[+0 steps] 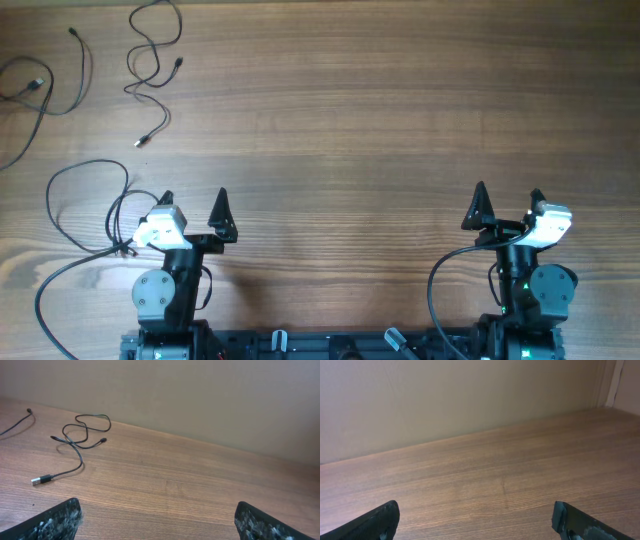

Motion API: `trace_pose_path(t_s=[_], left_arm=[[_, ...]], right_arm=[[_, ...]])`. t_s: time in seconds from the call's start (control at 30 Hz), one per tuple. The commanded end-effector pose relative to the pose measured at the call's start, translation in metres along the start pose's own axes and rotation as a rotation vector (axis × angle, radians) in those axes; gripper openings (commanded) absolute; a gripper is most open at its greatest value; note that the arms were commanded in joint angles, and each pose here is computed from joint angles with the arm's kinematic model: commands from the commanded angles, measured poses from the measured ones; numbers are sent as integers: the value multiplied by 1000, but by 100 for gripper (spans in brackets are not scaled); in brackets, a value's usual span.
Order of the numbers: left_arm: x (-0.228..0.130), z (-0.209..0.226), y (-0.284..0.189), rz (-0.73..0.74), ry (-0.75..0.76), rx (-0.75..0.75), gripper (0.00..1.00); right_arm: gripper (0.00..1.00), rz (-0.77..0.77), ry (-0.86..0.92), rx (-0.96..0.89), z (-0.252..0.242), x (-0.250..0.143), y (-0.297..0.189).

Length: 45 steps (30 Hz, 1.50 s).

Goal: Untangle cables

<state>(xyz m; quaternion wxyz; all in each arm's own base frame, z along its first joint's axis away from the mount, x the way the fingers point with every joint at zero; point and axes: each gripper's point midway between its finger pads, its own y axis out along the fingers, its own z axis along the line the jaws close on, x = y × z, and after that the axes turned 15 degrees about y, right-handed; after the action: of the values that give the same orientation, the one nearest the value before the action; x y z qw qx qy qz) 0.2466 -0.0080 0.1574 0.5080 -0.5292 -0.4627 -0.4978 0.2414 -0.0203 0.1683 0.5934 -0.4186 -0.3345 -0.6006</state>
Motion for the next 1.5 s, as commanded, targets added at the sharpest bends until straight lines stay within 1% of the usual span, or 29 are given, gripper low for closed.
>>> trace_pose_path(t_s=[0.0, 0.4, 0.77, 1.23, 1.37, 1.47], left_arm=[[-3, -2, 0, 6, 22, -16, 100], [-3, -2, 0, 6, 22, -16, 100], [-3, -2, 0, 6, 22, -16, 100], [-3, -2, 0, 6, 22, -16, 100], [-3, -2, 0, 6, 22, -16, 100], [-3, -2, 0, 6, 22, -16, 100]], right_arm=[[100, -20, -20, -11, -2, 3, -1], [100, -20, -20, -11, -2, 3, -1], [100, 8, -26, 52, 13, -4, -1], [100, 9, -28, 57, 15, -5, -1], [100, 20, -138, 93, 21, -8, -1], [100, 25, -160, 112, 25, -10, -2]])
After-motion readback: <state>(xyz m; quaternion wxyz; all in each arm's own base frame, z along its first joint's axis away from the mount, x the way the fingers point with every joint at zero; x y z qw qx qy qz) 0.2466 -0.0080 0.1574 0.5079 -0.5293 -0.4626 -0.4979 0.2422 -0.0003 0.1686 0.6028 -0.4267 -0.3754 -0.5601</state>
